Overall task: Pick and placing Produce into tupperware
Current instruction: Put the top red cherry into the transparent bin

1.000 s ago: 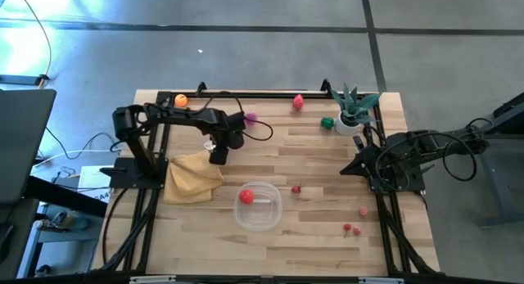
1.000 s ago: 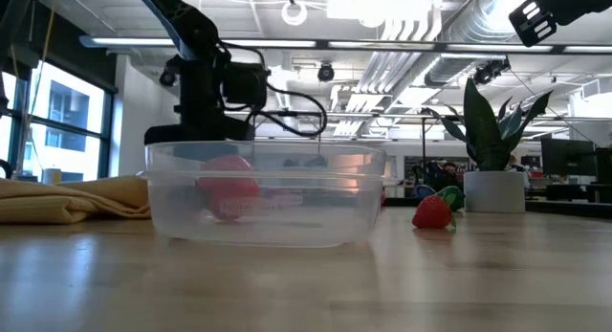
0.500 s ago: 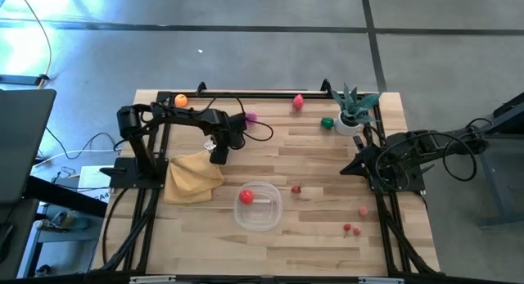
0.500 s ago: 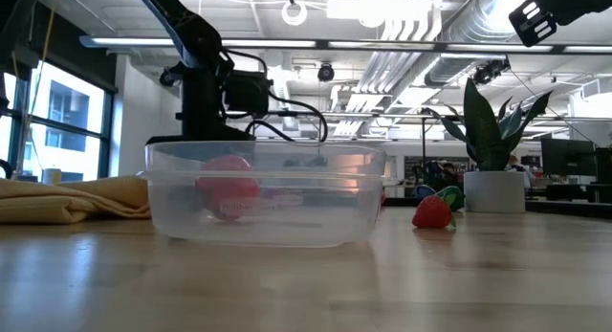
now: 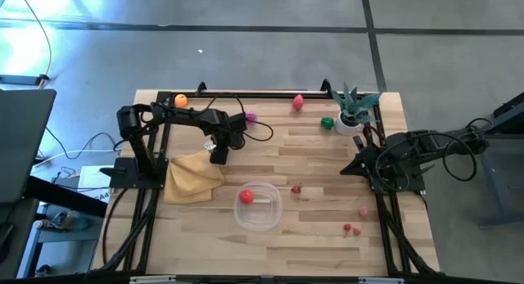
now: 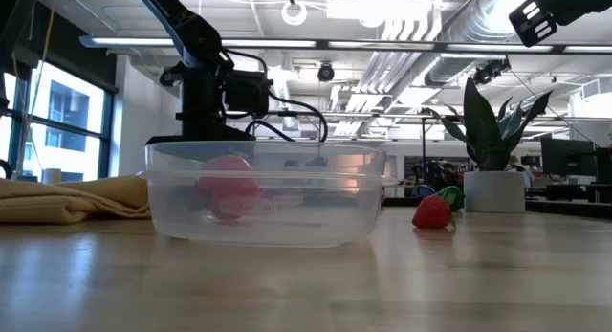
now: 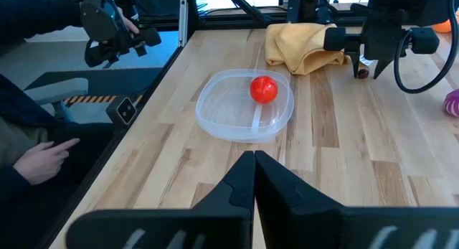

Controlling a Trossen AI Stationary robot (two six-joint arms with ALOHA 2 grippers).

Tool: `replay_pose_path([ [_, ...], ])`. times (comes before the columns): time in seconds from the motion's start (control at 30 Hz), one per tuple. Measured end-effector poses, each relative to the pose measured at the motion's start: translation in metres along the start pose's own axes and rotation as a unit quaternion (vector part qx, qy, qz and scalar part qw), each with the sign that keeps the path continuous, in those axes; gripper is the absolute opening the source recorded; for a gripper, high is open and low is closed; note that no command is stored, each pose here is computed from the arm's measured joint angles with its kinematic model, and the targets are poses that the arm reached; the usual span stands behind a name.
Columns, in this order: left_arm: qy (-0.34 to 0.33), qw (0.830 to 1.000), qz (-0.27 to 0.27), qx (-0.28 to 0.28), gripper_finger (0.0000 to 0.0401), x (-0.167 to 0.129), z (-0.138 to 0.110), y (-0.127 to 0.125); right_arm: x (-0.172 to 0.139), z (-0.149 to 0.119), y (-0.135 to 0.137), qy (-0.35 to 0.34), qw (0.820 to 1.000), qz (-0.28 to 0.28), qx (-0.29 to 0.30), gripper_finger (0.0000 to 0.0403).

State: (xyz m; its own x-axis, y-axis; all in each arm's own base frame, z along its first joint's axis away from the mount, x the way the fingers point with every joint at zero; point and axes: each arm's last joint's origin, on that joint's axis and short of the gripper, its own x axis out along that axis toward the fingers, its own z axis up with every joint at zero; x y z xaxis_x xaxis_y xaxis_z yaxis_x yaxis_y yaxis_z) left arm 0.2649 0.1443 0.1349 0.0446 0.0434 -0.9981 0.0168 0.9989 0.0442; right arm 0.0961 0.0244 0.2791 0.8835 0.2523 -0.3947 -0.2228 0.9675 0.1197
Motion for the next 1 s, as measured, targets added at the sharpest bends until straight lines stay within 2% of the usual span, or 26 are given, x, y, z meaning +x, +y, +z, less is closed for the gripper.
replay_pose_path([
  [0.43,-0.001,1.000,-0.004,0.001,0.0162,0.0003,0.0000,-0.0002,0.0000,0.0000,0.0000,0.000,1.000,0.000,0.000,0.0000],
  [0.77,-0.005,1.000,-0.010,0.003,0.0088,0.0004,0.0002,-0.0006,0.0000,0.0000,0.0000,0.000,1.000,0.000,0.000,0.0000],
  [1.0,-0.006,1.000,-0.010,0.006,0.0071,0.0005,0.0004,-0.0006,0.0000,0.0000,0.0000,0.000,1.000,0.000,-0.001,0.0000],
])
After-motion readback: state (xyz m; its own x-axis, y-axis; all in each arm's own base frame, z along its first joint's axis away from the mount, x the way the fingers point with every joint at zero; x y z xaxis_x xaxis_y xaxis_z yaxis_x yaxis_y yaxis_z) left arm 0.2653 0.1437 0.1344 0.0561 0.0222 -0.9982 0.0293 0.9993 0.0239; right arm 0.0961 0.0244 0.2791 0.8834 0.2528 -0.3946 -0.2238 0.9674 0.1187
